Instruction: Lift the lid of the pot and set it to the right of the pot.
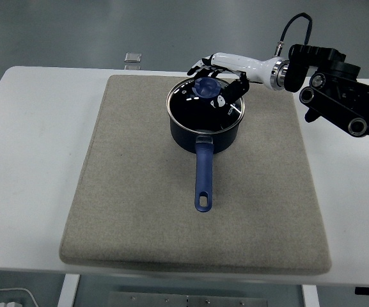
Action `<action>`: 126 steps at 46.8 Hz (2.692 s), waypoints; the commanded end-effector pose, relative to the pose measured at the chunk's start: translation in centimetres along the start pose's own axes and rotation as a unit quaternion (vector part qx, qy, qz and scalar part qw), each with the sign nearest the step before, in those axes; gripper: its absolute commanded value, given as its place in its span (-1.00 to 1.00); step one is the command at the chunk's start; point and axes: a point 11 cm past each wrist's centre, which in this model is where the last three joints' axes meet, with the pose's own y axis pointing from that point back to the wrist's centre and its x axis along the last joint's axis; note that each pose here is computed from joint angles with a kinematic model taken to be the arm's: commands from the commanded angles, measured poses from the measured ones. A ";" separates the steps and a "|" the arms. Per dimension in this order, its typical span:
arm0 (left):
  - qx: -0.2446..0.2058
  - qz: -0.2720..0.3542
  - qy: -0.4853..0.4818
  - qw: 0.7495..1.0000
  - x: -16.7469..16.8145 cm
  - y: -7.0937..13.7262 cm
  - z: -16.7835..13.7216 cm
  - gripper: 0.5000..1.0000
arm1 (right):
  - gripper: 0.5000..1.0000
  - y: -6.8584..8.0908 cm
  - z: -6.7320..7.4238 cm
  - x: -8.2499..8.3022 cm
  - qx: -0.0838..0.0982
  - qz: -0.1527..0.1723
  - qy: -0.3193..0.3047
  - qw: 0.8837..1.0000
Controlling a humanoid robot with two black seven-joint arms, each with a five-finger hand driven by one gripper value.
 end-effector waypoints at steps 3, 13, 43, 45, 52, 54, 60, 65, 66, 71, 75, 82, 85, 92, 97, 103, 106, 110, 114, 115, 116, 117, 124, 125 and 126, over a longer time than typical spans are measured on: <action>0.000 -0.001 0.000 1.000 0.0 0.0 0.0 1.00 | 0.09 0.0 0.0 0.0 0.000 -0.001 0.001 1.000; 0.000 0.000 -0.001 1.000 0.0 0.0 0.0 1.00 | -0.07 0.0 0.0 -0.1 -0.001 -0.002 0.002 1.000; 0.000 0.000 -0.001 1.000 0.0 0.0 0.0 1.00 | -0.40 0.0 0.0 0.0 0.001 -0.002 0.001 1.000; 0.000 0.000 0.000 1.000 0.0 0.0 0.0 1.00 | -0.42 0.0 0.0 0.0 0.001 0.000 0.001 1.000; 0.000 0.000 0.000 1.000 0.0 0.0 0.0 1.00 | -0.51 0.1 -0.1 0.2 0.001 0.002 0.000 1.000; 0.000 0.000 0.000 1.000 0.0 0.0 0.0 1.00 | -0.52 0.1 -0.2 0.3 0.003 0.004 -0.001 1.000; 0.000 -0.001 0.000 1.000 0.0 0.0 0.0 1.00 | -0.64 0.1 -0.3 0.4 0.005 0.005 0.001 1.000; 0.000 0.000 0.000 1.000 0.0 0.0 0.0 1.00 | -0.73 0.1 -0.4 0.6 0.005 0.007 0.002 1.000; 0.000 -0.001 0.000 1.000 0.0 0.0 0.0 1.00 | -0.76 0.1 -0.4 0.6 0.005 0.007 0.003 1.000; 0.000 0.000 -0.001 1.000 0.0 0.0 0.0 1.00 | -0.83 0.1 -0.4 0.7 0.005 0.008 0.006 1.000; 0.000 0.000 0.000 1.000 0.0 0.0 0.0 1.00 | -0.92 0.2 -0.5 0.9 0.006 0.008 0.008 1.000; 0.000 -0.001 -0.001 1.000 0.0 0.0 0.0 1.00 | -1.00 0.3 -0.7 1.2 0.007 0.007 0.012 1.000; 0.000 -0.001 -0.001 1.000 0.0 0.0 0.0 1.00 | -1.00 0.4 -0.8 1.5 0.006 0.008 0.016 1.000; 0.000 0.000 -0.001 1.000 0.0 0.0 0.0 1.00 | -1.00 0.6 -1.3 2.6 0.008 0.013 0.027 1.000; 0.000 0.000 0.000 1.000 0.0 0.0 0.0 1.00 | -1.00 0.7 -1.6 3.0 0.007 0.014 0.036 0.999; 0.000 0.000 -0.001 1.000 0.0 0.0 0.0 1.00 | -1.00 0.8 -1.6 3.2 0.003 0.011 0.059 0.998; 0.000 0.000 0.000 1.000 0.0 0.0 0.0 1.00 | -1.00 0.8 -1.5 3.2 0.000 0.009 0.067 0.998; 0.000 0.000 0.000 1.000 0.0 0.0 0.0 1.00 | -1.00 1.1 -1.6 3.9 -0.003 0.012 0.081 0.997; 0.000 0.000 0.000 1.000 0.0 0.0 0.0 1.00 | -1.00 1.5 -1.3 4.3 -0.007 0.012 0.084 0.996; 0.000 0.000 -0.001 1.000 0.0 0.0 0.0 1.00 | -1.00 1.6 -1.4 4.4 -0.007 0.010 0.087 0.996; 0.000 0.000 -0.001 1.000 0.0 0.0 0.0 1.00 | -1.00 1.7 -1.5 4.7 -0.007 0.012 0.088 0.996; 0.000 0.000 -0.001 1.000 0.0 0.0 0.0 1.00 | -1.00 1.8 -1.6 4.9 -0.007 0.012 0.090 0.996; 0.000 0.000 0.000 1.000 0.0 0.0 0.0 1.00 | -1.00 2.3 -1.5 5.6 -0.014 0.007 0.101 0.995; 0.000 0.000 0.000 1.000 0.0 0.0 0.0 1.00 | -1.00 2.3 -1.6 5.7 -0.015 0.005 0.107 0.994; 0.000 0.000 -0.001 1.000 0.0 0.0 0.0 1.00 | -1.00 2.4 -1.5 5.7 -0.018 0.004 0.112 0.994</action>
